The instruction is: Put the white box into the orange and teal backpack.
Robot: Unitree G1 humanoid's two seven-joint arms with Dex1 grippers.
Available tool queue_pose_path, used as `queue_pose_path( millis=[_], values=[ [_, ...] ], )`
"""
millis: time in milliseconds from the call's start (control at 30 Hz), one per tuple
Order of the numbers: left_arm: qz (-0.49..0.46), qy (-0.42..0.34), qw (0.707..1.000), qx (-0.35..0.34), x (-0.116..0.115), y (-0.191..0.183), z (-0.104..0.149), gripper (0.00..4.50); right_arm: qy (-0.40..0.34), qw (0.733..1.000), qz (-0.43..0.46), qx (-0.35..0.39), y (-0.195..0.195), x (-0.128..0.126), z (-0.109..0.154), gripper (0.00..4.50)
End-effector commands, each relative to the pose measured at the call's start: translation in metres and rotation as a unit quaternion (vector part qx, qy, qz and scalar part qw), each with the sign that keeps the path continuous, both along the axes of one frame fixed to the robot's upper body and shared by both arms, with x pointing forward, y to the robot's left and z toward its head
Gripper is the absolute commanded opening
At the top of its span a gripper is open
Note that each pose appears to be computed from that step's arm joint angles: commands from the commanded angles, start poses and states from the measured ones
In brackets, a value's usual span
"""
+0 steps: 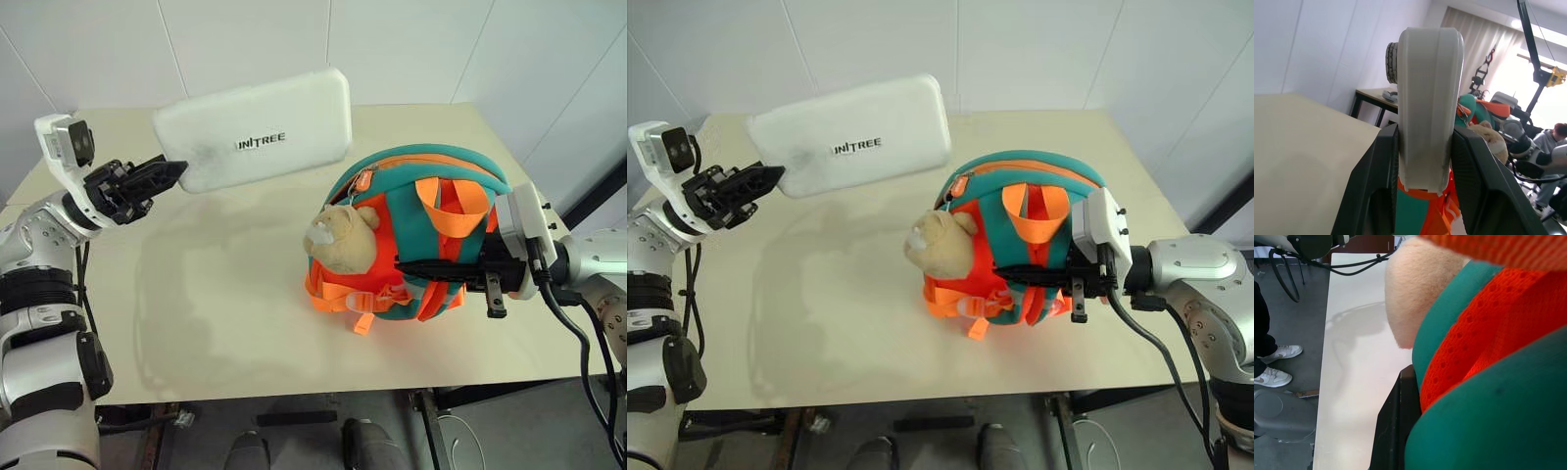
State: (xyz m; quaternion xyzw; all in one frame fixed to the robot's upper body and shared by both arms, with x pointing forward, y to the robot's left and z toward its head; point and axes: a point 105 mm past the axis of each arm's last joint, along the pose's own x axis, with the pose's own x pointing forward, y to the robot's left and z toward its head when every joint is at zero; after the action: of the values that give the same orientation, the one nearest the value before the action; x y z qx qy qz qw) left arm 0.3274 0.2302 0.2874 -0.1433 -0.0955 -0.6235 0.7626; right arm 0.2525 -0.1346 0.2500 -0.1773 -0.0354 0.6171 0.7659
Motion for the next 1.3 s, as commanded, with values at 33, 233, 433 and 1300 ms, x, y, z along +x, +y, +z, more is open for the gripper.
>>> queue_pose_path(
  millis=[33,233,433,1300],
  values=[
    [-0.076,-0.046,0.996,0.019,-0.028,-0.005,0.014,1.21,-0.019,1.0,-0.006,0.012,-0.004,0.001,0.008,0.0],
    [-0.077,-0.039,0.995,0.054,-0.033,-0.009,0.009,1.21,-0.017,1.0,-0.005,0.013,-0.004,0.003,0.008,0.0],
    [-0.073,-0.046,0.991,0.098,-0.035,-0.009,0.007,1.21,-0.016,1.0,-0.005,0.015,-0.004,0.005,0.007,0.0],
    [-0.063,-0.142,0.913,0.378,-0.01,-0.043,0.022,1.21,-0.028,0.999,-0.018,0.017,-0.004,0.007,0.007,0.0]
  ],
)
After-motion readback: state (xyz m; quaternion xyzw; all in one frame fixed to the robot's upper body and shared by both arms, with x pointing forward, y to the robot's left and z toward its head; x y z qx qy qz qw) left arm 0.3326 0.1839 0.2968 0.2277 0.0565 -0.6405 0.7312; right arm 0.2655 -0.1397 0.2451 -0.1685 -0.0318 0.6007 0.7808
